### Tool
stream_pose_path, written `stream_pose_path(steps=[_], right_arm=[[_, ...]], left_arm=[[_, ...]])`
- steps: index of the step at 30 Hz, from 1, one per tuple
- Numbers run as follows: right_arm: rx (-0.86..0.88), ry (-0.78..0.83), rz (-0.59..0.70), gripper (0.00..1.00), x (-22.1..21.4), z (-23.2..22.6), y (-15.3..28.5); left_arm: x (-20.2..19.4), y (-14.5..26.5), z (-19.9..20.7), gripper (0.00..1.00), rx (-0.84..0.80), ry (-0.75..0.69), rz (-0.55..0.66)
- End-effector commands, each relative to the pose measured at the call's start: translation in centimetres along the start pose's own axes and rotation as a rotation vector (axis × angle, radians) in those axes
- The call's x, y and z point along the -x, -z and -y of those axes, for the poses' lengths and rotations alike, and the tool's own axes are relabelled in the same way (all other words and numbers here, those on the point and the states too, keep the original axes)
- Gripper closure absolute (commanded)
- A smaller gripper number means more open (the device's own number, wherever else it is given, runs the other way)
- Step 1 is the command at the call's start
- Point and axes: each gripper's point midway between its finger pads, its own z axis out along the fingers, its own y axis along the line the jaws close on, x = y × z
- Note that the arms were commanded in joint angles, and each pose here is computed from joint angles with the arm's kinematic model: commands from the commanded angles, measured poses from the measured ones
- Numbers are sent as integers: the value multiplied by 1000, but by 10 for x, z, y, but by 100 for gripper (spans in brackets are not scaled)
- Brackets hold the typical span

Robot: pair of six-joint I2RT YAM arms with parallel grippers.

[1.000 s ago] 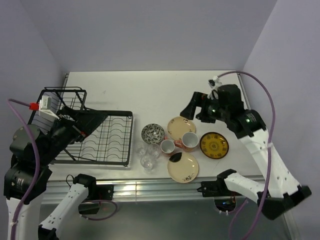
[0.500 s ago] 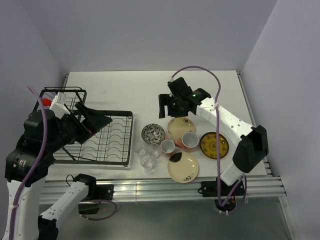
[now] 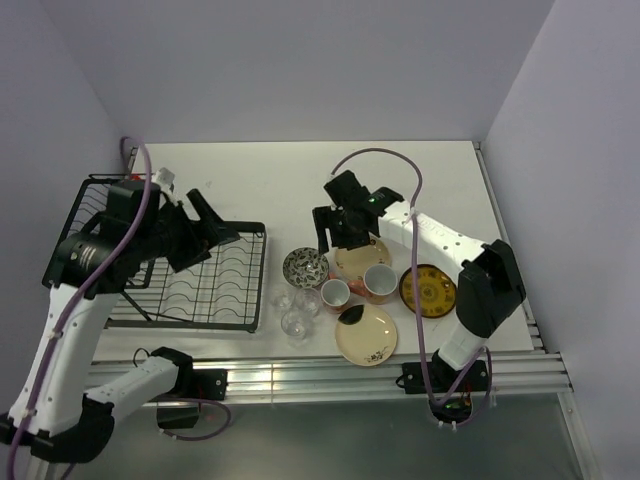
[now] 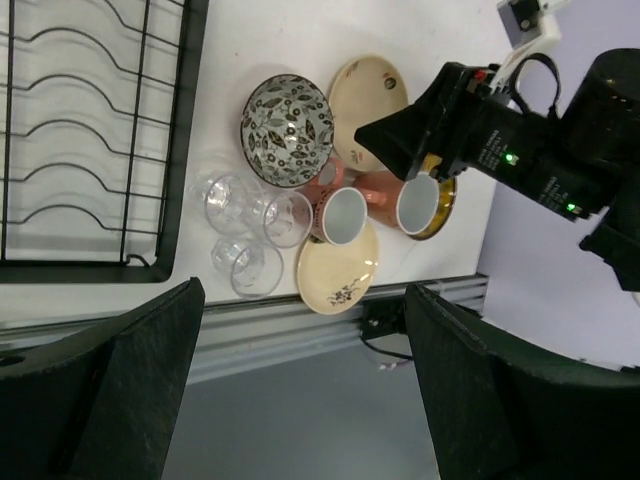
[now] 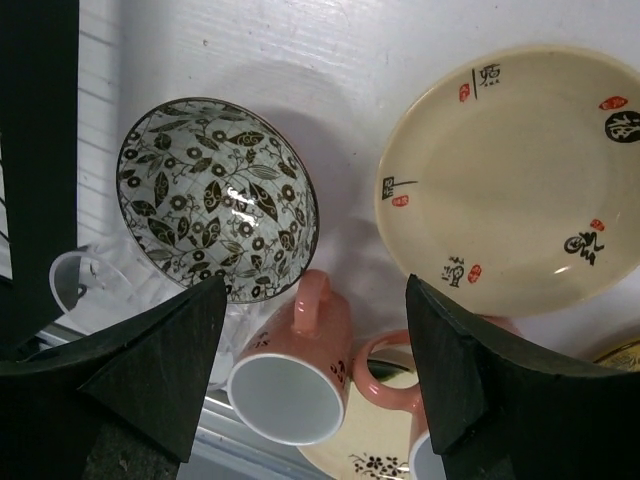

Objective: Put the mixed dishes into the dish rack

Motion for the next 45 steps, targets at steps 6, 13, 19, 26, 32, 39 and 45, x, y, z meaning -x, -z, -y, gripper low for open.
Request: stream_pose_path(steps=[6, 13, 19, 26, 32, 39, 45], right_arm=[[1, -46, 186, 20, 8, 10, 63], [59, -116, 300, 19, -20, 24, 134], [128, -154, 376, 19, -48, 33, 177], [146, -190, 380, 19, -75, 42, 189], [129, -178, 409, 19, -75, 48, 203], [100, -155, 444, 19, -73, 55, 214], [102, -135, 434, 19, -75, 55, 212]], left_arm=[[18, -52, 56, 10, 58, -201, 43], [-14, -132, 60, 21, 91, -426, -19], [-22, -186, 32, 22, 157, -558, -14], [-46, -236, 14, 27, 118, -723, -99], [-65, -271, 5, 45, 91, -787, -201], [-67, -288, -15, 46, 102, -781, -239], [-67, -300, -33, 46, 125, -810, -260]])
